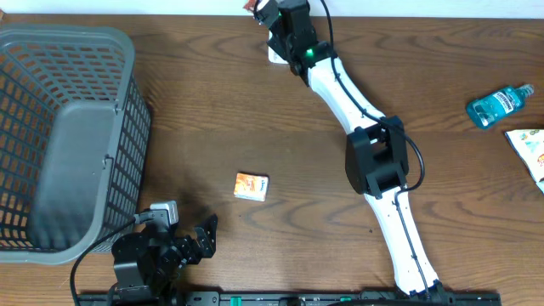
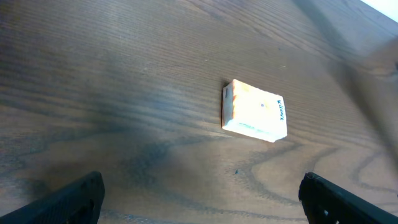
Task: Scan the item barcode
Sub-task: 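Hold the chocolate bar in front of the scanner with the right gripper, then carry the chocolate bar to the right table edge and release it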
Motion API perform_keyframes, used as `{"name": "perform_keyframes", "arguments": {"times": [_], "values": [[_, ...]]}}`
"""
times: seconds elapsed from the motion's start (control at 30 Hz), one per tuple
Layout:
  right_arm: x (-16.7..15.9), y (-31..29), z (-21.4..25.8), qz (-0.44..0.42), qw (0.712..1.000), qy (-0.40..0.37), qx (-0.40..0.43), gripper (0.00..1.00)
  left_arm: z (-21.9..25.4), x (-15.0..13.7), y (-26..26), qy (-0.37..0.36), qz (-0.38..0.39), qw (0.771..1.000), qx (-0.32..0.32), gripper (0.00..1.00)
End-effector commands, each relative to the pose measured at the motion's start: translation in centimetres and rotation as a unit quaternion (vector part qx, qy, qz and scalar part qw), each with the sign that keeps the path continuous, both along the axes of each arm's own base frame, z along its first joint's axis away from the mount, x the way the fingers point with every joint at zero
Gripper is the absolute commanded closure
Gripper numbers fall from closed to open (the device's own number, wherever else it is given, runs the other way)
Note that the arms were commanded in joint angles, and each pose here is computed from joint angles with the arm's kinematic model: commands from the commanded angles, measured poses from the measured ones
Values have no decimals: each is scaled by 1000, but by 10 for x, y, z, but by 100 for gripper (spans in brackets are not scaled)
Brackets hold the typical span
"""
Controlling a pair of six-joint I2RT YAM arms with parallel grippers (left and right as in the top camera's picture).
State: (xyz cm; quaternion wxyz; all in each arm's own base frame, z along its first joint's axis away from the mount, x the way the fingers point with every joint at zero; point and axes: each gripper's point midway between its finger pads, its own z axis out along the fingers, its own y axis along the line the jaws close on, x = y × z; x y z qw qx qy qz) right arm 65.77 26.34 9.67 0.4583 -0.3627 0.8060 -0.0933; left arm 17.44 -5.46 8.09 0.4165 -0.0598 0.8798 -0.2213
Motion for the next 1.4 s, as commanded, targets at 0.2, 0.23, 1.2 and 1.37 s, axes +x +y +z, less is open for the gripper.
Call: {"name": "perform_keyframes", "arguments": {"times": [0.2, 0.23, 1.2, 1.37], "values": [[-22, -86, 88, -105, 993, 51, 22, 99, 0, -1, -1, 2, 0, 1000, -8, 0], [-26, -98, 89, -122, 990, 63, 28, 99, 0, -1, -1, 2, 0, 1000, -8, 0], [-242, -507, 19, -753, 593, 264, 106, 99, 0, -1, -1, 2, 0, 1000, -8, 0], [-236, -496, 16, -712, 627, 297, 108, 99, 0, -1, -1, 2, 0, 1000, -8, 0]]}}
